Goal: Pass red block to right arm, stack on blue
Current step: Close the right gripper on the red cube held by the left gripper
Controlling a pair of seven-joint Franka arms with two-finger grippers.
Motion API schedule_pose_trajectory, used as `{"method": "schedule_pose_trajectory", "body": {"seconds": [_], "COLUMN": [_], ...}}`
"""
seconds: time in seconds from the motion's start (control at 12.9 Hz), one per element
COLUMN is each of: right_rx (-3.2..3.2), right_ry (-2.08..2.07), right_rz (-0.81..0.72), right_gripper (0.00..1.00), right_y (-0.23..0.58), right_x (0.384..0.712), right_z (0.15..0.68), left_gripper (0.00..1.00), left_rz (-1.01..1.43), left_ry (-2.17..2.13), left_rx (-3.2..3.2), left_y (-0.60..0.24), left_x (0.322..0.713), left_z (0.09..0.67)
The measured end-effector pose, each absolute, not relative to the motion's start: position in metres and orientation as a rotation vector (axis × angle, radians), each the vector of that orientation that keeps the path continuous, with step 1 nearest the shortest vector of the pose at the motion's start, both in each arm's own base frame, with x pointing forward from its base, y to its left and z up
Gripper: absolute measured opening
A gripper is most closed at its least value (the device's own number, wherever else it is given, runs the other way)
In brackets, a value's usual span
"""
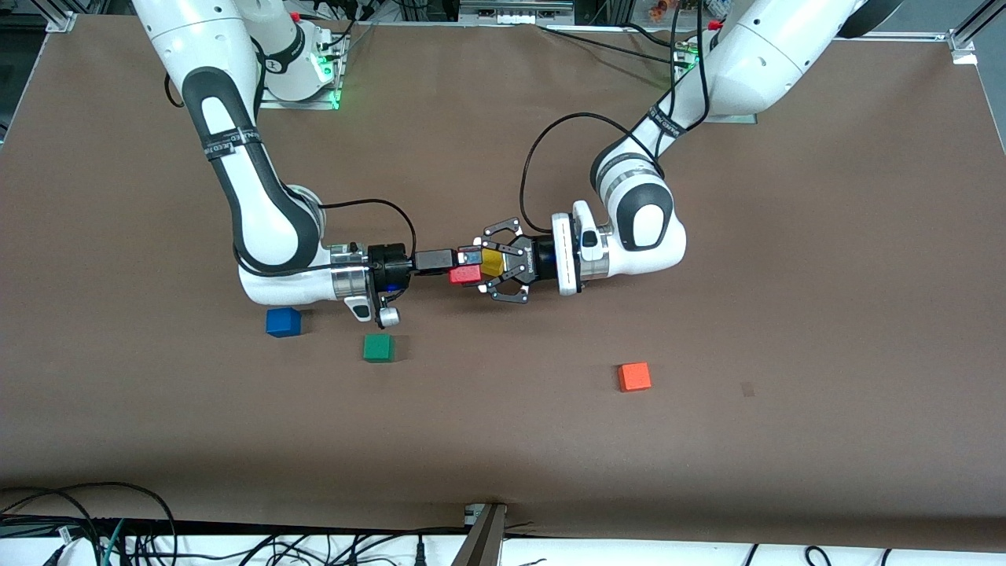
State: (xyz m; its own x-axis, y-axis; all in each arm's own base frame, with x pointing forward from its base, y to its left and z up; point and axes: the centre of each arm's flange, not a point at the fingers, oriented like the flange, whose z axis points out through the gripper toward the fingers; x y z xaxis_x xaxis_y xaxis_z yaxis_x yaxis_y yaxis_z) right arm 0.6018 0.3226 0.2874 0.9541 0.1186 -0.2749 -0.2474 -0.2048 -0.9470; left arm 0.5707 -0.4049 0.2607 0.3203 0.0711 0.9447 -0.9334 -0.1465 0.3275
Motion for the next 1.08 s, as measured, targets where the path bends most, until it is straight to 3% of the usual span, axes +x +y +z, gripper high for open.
{"method": "schedule_pose_trajectory", "body": {"seconds": [0.15, 0.77, 1.08], "right_rx": [-1.742, -1.741, -1.758], "right_ry": [0.104, 0.109, 0.135], "right_rz": [0.329, 0.325, 0.277], "right_gripper": [0.57, 0.57, 0.57], "right_y": [0.320, 0.317, 0.290], "right_x": [0.603, 0.604, 0.617], "right_z": [0.293, 0.296, 0.298], "left_gripper": [0.56, 0.57, 0.95], "left_rz": [1.088, 1.087, 1.063], "left_ry": [-0.848, -0.845, -0.801], "left_rx": [1.429, 1.428, 1.444], "left_y": [-0.405, -0.408, -0.401], "left_x": [0.571, 0.572, 0.577], "left_z": [0.259, 0.262, 0.262]}}
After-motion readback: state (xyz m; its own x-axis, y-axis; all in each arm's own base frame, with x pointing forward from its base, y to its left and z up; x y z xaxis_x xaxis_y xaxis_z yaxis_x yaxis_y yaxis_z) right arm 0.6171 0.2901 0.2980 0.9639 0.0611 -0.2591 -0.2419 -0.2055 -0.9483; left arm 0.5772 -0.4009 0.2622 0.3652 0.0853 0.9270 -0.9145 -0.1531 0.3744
